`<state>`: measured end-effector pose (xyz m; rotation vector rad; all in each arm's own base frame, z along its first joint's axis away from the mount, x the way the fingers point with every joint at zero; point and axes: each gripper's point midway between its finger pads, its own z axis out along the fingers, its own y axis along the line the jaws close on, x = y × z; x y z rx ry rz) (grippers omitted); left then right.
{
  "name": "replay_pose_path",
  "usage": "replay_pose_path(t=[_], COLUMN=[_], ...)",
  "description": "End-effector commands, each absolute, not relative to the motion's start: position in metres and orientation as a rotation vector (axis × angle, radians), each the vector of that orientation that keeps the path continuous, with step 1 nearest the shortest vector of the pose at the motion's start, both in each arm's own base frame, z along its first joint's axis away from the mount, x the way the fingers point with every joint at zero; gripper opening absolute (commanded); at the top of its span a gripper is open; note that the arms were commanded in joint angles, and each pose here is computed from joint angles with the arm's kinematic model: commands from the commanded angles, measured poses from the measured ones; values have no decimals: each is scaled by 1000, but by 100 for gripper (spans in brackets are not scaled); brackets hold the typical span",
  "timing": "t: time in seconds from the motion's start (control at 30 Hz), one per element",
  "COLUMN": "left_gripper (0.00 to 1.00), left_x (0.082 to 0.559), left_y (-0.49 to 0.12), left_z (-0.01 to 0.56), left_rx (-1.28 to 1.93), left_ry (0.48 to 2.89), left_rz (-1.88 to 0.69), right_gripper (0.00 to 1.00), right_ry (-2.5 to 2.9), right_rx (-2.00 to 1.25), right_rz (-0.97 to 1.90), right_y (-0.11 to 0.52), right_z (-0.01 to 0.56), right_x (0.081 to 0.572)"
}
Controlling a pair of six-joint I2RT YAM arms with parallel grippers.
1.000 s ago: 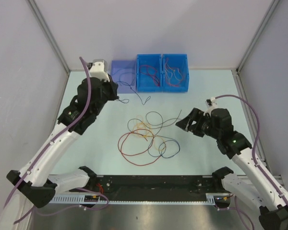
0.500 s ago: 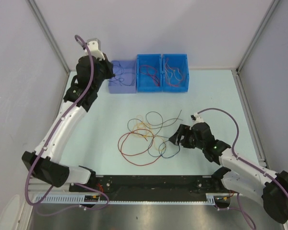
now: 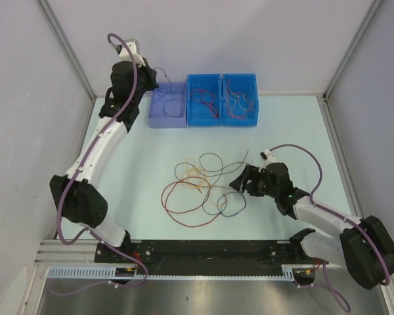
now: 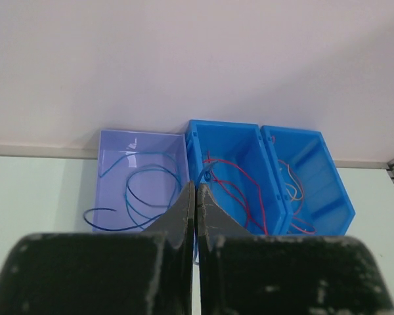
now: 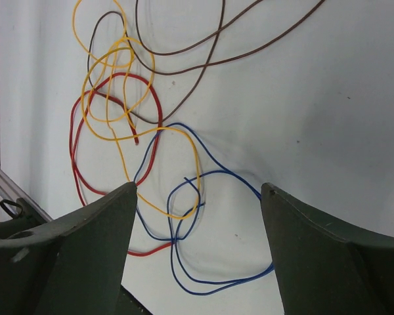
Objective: Untangle the cables
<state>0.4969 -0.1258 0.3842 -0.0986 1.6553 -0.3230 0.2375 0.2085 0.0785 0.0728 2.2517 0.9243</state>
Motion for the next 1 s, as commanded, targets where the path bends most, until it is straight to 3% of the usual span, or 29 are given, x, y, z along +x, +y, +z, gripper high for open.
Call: replay_pose_path(t=[0.0, 0.6, 0.63, 0.67, 0.7, 0.73, 0.77, 0.97], left_gripper=[1, 3, 10, 48, 72, 91, 100, 100], left_x=[522, 606, 607, 610, 612, 614, 616, 608], left_y=[-128, -135, -134, -129, -125, -123, -121, -123], left_z=[416, 394, 390, 387, 384, 383, 378, 374], left_rx=[-78, -104, -114, -141, -156, -171, -183, -165], left_ry=[1525, 1492, 1498, 1497, 1496, 1499, 1512, 1543], left_rz=[-384, -444, -439, -416, -402, -395, -384, -391], right_gripper=[80, 80, 80, 80, 80, 80, 80, 80], right_ry=[2189, 2112, 2112, 2111, 2110, 2112, 2107, 2107], right_rx=[56, 156, 157, 159, 159, 160, 161, 162], right_rz=[1026, 1108, 1111, 1111, 1114, 1114, 1117, 1125], right_y=[212, 191, 191, 190, 190, 190, 190, 189], right_z=[88, 91, 91, 90, 91, 90, 91, 90], right_x=[241, 242, 242, 242, 242, 242, 242, 242])
